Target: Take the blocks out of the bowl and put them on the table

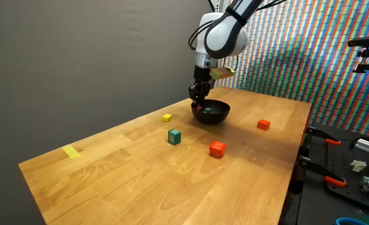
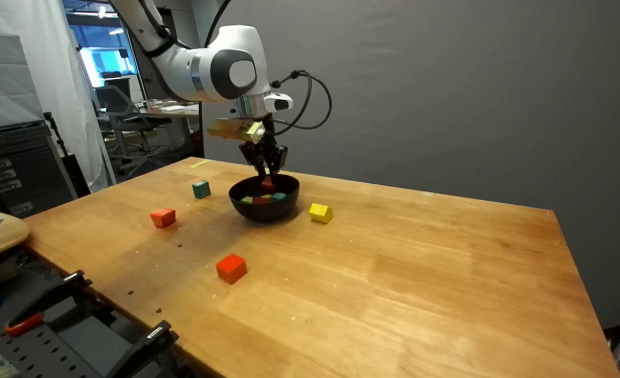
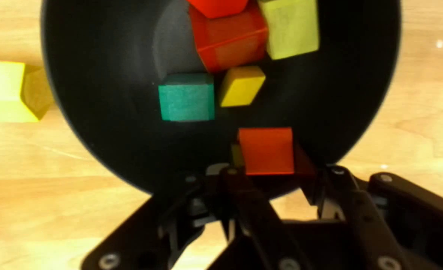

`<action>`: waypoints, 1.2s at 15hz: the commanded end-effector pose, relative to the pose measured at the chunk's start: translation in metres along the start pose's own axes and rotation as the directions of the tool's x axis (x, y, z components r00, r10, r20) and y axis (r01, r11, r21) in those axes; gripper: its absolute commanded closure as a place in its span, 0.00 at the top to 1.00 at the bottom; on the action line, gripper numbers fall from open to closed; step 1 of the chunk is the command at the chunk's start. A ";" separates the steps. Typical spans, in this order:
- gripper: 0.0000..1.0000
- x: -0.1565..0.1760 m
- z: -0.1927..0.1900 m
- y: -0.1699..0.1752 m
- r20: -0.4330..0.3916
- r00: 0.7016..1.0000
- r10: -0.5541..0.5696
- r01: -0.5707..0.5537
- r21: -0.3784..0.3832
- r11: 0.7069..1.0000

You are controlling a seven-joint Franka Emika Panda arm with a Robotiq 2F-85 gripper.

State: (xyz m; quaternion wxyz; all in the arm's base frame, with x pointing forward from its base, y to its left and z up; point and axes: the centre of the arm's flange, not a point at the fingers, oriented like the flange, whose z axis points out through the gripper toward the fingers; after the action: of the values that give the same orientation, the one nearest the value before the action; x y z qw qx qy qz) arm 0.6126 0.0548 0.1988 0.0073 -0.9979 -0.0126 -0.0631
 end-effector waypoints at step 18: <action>0.15 -0.186 -0.015 0.026 0.554 0.781 0.287 -0.407 0.104 0.907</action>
State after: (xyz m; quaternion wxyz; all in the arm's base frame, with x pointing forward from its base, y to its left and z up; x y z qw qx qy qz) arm 0.4319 0.0283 0.2169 0.1212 -0.9586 0.1408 0.2156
